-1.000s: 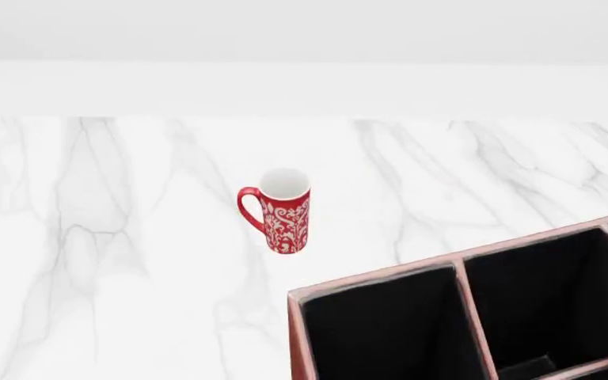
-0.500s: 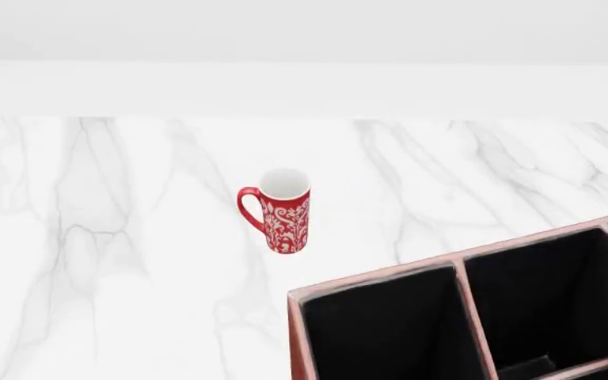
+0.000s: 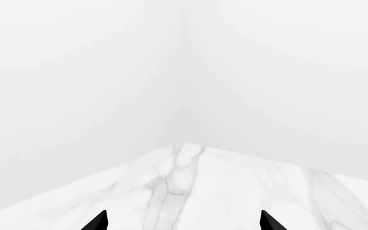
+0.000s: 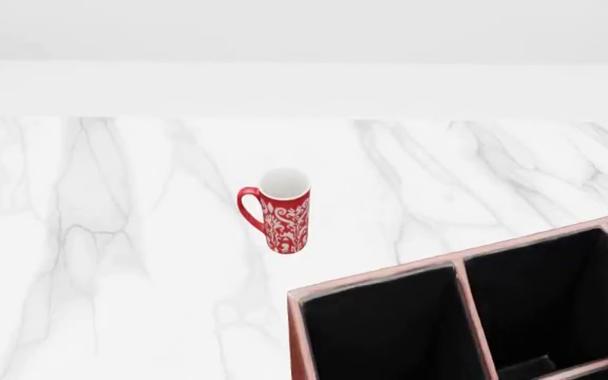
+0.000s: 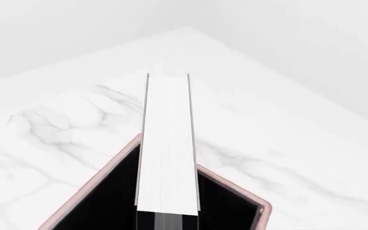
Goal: Pick up the book and place it in the right compartment of the caddy.
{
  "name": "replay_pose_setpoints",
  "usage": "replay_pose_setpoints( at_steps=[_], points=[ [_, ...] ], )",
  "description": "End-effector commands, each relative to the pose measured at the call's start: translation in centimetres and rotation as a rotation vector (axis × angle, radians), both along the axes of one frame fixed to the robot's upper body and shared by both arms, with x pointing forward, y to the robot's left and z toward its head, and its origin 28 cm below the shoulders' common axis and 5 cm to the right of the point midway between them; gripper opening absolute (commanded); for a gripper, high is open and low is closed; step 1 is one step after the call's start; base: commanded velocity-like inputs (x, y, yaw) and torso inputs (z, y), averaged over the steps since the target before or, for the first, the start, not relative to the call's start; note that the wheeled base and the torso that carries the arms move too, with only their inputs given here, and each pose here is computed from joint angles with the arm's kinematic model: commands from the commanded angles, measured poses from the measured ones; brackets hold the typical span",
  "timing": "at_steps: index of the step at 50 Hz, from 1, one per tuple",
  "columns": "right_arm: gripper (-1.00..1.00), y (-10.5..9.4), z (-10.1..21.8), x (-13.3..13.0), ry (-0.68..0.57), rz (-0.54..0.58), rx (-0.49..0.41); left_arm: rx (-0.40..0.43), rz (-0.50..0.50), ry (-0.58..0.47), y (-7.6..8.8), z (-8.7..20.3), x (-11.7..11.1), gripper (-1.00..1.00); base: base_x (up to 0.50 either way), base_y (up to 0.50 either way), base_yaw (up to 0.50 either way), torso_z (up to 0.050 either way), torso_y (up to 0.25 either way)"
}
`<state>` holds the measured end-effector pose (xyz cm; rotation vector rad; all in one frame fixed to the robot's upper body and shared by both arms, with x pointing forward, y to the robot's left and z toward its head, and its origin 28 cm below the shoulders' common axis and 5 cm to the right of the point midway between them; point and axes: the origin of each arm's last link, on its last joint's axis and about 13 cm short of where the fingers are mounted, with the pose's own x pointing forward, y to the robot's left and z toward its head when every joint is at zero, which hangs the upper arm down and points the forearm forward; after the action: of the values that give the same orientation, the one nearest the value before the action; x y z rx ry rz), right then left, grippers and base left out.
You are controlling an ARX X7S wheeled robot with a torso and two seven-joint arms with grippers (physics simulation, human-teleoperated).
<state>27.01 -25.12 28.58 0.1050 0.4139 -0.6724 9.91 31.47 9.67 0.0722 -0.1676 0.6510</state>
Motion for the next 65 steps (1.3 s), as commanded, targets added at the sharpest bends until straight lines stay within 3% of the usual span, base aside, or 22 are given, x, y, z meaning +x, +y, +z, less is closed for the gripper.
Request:
replay_pose_setpoints(
  at_steps=[1, 33, 49, 50, 65],
  points=[
    [-1.0, -0.1, -0.8, 0.5, -0.007, 0.007, 0.004, 0.012, 0.007, 0.001, 0.2, -0.1, -0.2, 1.0, 0.0, 0.0, 0.0, 0.0, 0.0],
    [-1.0, 0.2, -4.6, 2.3, 0.061, 0.045, 0.041, 0.014, 0.012, 0.002, 0.2, 0.0, -0.3, 1.0, 0.0, 0.0, 0.0, 0.0, 0.002],
    [-1.0, 0.3, -4.5, 2.3, 0.056, 0.07, 0.06, 0.018, 0.012, 0.0, 0.2, 0.2, -0.3, 1.0, 0.0, 0.0, 0.0, 0.001, 0.001],
    [1.0, 0.3, -4.5, 2.3, 0.058, 0.074, 0.059, 0.018, 0.011, -0.001, 0.2, 0.2, -0.3, 1.0, 0.0, 0.0, 0.0, 0.0, 0.0],
    [1.0, 0.4, -4.7, 2.5, 0.065, 0.079, 0.061, 0.017, 0.011, 0.001, 0.1, 0.1, -0.2, 1.0, 0.0, 0.0, 0.0, 0.0, 0.0]
  ],
)
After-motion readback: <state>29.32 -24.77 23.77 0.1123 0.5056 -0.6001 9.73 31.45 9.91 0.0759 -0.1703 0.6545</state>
